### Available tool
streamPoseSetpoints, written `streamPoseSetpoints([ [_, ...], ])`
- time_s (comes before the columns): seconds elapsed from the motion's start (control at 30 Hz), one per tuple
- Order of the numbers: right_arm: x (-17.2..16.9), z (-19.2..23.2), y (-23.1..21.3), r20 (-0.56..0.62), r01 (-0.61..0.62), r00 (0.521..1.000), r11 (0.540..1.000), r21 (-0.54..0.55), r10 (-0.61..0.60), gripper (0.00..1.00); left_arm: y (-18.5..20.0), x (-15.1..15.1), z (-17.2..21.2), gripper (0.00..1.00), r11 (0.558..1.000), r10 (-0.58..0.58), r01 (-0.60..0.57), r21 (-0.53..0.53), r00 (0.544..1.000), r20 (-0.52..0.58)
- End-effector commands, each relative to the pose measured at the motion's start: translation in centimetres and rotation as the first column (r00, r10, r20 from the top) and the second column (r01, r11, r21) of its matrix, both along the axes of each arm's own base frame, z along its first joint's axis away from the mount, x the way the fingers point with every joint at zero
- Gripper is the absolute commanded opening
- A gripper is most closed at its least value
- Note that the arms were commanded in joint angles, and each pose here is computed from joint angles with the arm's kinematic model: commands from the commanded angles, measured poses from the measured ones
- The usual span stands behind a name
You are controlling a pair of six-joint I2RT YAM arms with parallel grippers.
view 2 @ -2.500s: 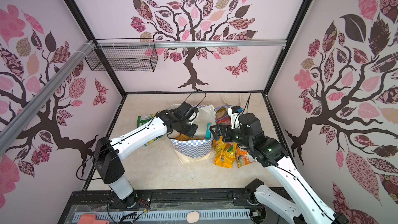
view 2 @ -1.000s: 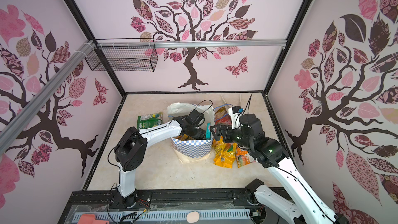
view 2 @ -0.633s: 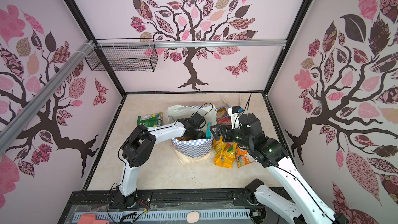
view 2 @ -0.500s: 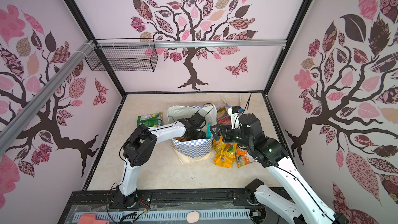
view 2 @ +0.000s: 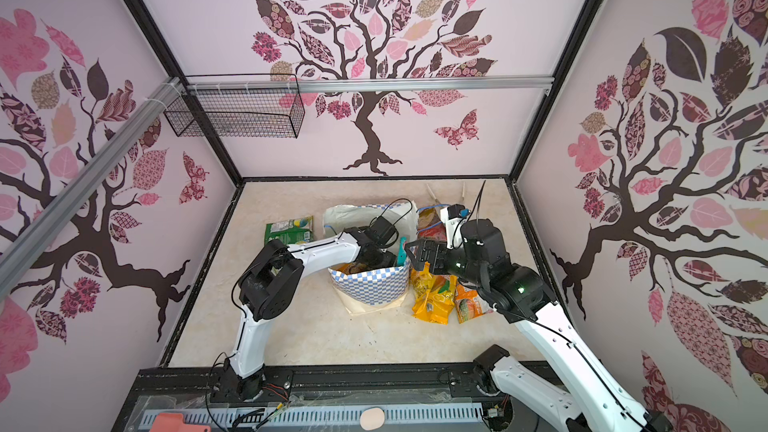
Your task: Take the snacks out of the paper bag
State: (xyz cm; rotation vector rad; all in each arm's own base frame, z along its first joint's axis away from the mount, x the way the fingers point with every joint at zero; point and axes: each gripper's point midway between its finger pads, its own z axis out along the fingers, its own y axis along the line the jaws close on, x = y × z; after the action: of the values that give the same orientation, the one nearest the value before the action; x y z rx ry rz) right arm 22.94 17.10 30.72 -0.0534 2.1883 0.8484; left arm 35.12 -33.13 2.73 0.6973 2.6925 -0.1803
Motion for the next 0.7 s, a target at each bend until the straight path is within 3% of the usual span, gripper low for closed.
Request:
streamPoseSetpoints([
  [0.0,-0.2,0.1,0.0,-0.001,-0.002,1.0,1.0,-0.001,0.002,1.0,3.5,-1.1,2.9,0.72,0.991,0.021,-0.026,0.128,0.999,0.041],
  [0.1,-0.3,0.1,-0.1,0.002,-0.001,1.0,1.0,-0.003,0.001,1.0,5.5,-0.4,4.9,0.74,0.979,0.025,-0.049,0.2,0.992,0.123],
  [0.2,-0.3,-0.1,0.0,0.0,-0.003,1.0,1.0,-0.002,0.003,1.0,7.5,-0.5,5.1,0.76,0.955,0.017,-0.057,0.291,0.99,0.137],
  [0.67,-0.5,0.2,-0.2,0.002,0.0,1.0,1.0,0.003,0.0,1.0,11.7,-2.0,0.0,0.79,0.857,0.046,-0.079,0.51,0.996,0.077],
])
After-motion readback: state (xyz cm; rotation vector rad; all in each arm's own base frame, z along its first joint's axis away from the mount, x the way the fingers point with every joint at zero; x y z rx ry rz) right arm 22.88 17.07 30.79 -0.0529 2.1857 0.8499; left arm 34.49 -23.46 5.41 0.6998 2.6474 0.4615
